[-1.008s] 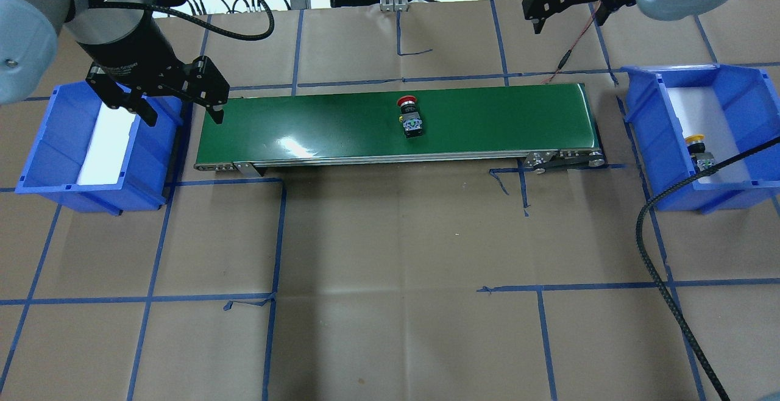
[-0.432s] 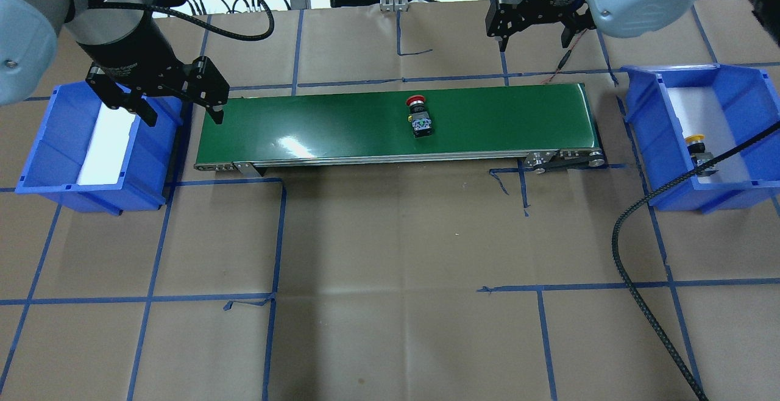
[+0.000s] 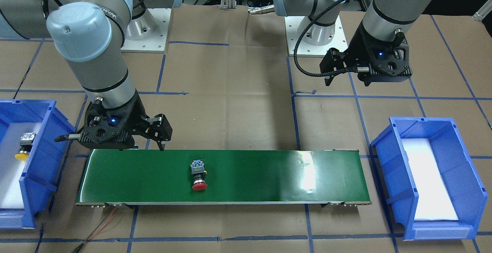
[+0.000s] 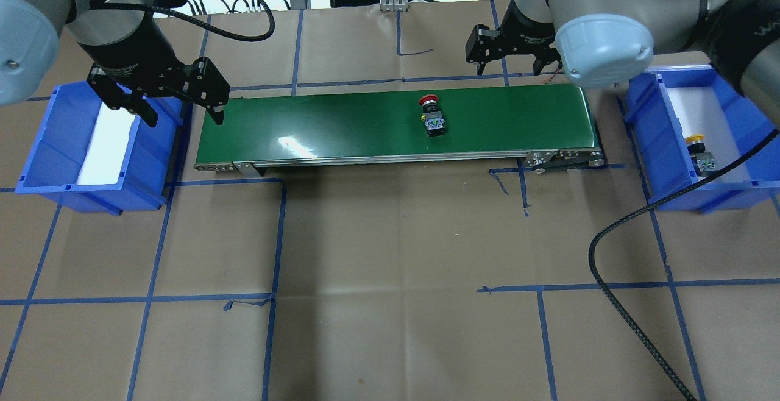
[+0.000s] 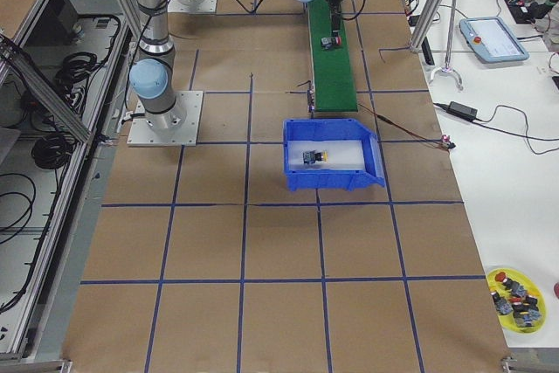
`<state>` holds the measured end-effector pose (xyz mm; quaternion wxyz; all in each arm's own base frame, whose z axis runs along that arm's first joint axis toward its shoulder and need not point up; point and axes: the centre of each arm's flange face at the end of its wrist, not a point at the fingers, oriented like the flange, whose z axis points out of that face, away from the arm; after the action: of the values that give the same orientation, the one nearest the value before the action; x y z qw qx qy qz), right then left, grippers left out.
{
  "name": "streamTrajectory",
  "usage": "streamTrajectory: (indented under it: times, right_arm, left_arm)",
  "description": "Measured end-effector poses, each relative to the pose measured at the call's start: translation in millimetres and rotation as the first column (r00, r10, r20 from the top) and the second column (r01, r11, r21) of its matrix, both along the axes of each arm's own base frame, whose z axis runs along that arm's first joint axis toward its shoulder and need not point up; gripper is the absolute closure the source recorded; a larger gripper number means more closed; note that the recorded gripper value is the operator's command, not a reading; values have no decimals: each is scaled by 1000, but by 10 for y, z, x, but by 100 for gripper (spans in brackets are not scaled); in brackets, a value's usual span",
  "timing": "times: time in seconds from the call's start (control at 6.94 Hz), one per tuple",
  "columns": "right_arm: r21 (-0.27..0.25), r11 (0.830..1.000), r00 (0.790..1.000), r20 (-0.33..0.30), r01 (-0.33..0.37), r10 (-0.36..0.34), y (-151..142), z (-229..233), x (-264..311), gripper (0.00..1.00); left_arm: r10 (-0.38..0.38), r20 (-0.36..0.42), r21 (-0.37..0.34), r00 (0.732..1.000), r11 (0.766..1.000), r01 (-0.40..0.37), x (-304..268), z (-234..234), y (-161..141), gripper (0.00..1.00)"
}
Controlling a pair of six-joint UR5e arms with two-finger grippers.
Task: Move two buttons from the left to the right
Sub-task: 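Move the right gripper back over the red button on the conveyor, then lower the right gripper and grasp the red button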
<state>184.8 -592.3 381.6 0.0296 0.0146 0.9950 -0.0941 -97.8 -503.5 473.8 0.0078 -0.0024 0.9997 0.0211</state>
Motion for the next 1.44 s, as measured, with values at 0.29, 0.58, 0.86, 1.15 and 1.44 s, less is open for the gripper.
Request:
streamTrajectory:
  times: [0.29, 0.58, 0.86, 1.15, 1.44]
  right_arm:
    - [-5, 1000, 1000, 31, -4, 4, -115, -311, 40, 0]
    - [15, 1000, 999, 37, 3, -4, -205, -572, 53, 0]
    - [41, 999, 999, 36, 9, -11, -238, -730, 60, 0]
    - [64, 998, 999, 34, 11, -13, -246, -841, 78, 0]
    - [93, 996, 999, 31, 8, -11, -274, -1034, 111, 0]
  left_arm:
    - [0, 0, 6, 1000, 1000, 0, 1, -28, -16, 0]
    - [0, 0, 6, 1000, 1000, 0, 2, -31, -22, 0]
    - [0, 0, 4, 1000, 1000, 0, 2, -19, -26, 0]
    - [0, 1, 3, 1000, 1000, 0, 3, -15, -27, 0]
    - [0, 0, 3, 1000, 1000, 0, 2, -15, -27, 0]
